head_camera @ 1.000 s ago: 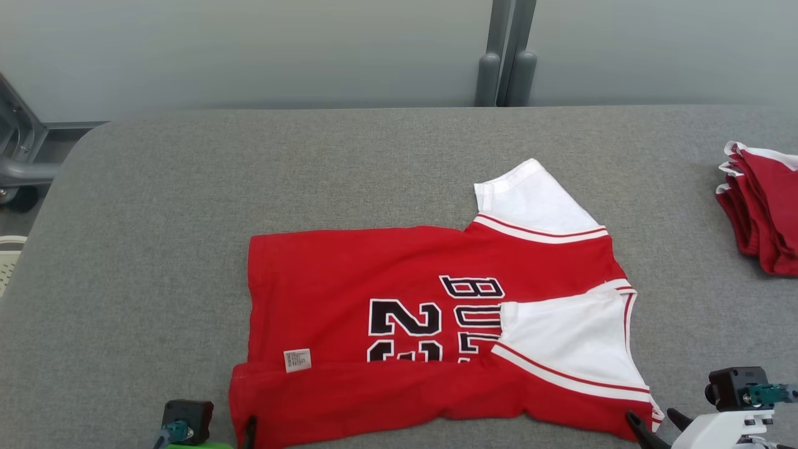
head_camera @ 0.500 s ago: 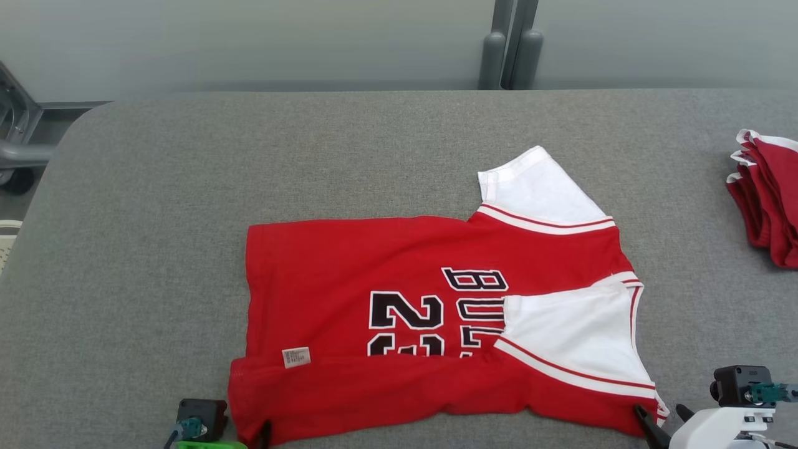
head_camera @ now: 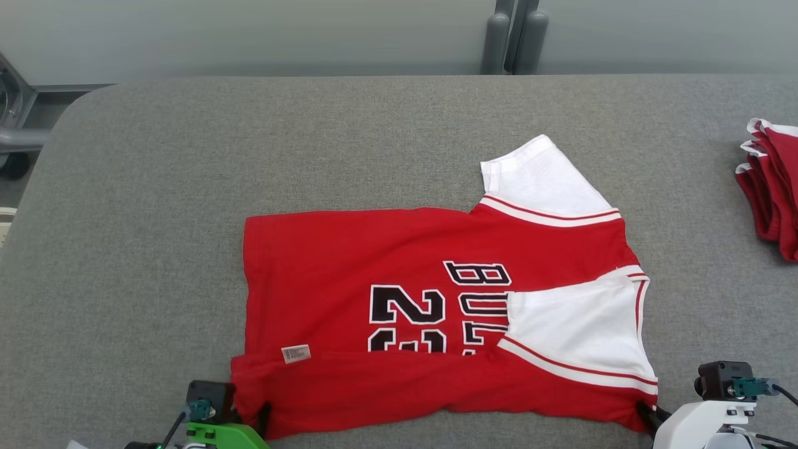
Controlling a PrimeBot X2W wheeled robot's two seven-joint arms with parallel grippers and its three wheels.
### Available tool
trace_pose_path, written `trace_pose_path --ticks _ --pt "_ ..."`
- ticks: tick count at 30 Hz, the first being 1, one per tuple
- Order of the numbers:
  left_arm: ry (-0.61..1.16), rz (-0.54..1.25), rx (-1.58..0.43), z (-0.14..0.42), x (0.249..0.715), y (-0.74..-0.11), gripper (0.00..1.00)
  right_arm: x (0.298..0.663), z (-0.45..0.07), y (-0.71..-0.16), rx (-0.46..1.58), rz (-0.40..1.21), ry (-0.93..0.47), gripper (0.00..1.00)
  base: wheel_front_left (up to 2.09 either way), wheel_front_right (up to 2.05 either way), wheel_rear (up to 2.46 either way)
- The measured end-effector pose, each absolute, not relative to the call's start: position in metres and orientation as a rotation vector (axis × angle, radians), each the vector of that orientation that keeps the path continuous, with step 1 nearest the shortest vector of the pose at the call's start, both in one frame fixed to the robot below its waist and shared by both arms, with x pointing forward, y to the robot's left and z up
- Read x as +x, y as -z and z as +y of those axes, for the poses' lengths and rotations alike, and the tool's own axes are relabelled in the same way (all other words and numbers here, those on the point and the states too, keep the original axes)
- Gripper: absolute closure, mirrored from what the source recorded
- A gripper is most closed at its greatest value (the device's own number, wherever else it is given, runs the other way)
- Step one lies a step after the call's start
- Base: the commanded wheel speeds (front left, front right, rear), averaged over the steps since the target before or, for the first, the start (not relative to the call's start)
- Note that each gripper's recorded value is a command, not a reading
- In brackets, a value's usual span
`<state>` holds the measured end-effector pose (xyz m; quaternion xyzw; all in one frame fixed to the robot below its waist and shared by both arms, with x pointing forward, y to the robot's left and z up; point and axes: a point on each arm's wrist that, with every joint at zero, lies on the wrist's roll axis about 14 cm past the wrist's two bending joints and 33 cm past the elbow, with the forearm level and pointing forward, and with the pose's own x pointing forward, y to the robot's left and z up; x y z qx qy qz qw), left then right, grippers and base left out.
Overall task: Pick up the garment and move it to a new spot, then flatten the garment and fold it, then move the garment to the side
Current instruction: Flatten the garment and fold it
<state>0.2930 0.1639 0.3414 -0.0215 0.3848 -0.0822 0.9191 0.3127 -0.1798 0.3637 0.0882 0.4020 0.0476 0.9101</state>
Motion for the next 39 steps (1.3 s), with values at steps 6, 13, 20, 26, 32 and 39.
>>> trace_pose_path --ticks 6,13,20,26,32,39 --pt "0.184 0.787 -0.046 0.16 0.295 -0.342 1.0 0.312 -0.179 -0.364 0.167 0.829 -0.115 1.0 0.0 0.0 0.0" --pt "0.16 0.767 -0.048 0.171 0.298 -0.353 1.0 0.3 -0.178 -0.376 0.189 0.853 -0.145 1.0 0.0 0.0 0.0" --pt "0.131 0.808 -0.034 0.183 0.293 -0.354 1.0 0.293 -0.184 -0.386 0.158 0.865 -0.146 1.0 0.0 0.0 0.0" --pt "0.12 0.838 -0.037 0.185 0.284 -0.353 1.0 0.288 -0.18 -0.386 0.155 0.888 -0.16 1.0 0.0 0.0 0.0" --pt "0.118 0.846 -0.038 0.186 0.28 -0.352 0.52 0.284 -0.178 -0.382 0.154 0.916 -0.163 0.67 0.0 0.0 0.0" --pt "0.104 0.787 -0.009 0.19 0.286 -0.357 0.0 0.283 -0.185 -0.383 0.124 0.901 -0.135 0.0 0.0 0.0 0.0"
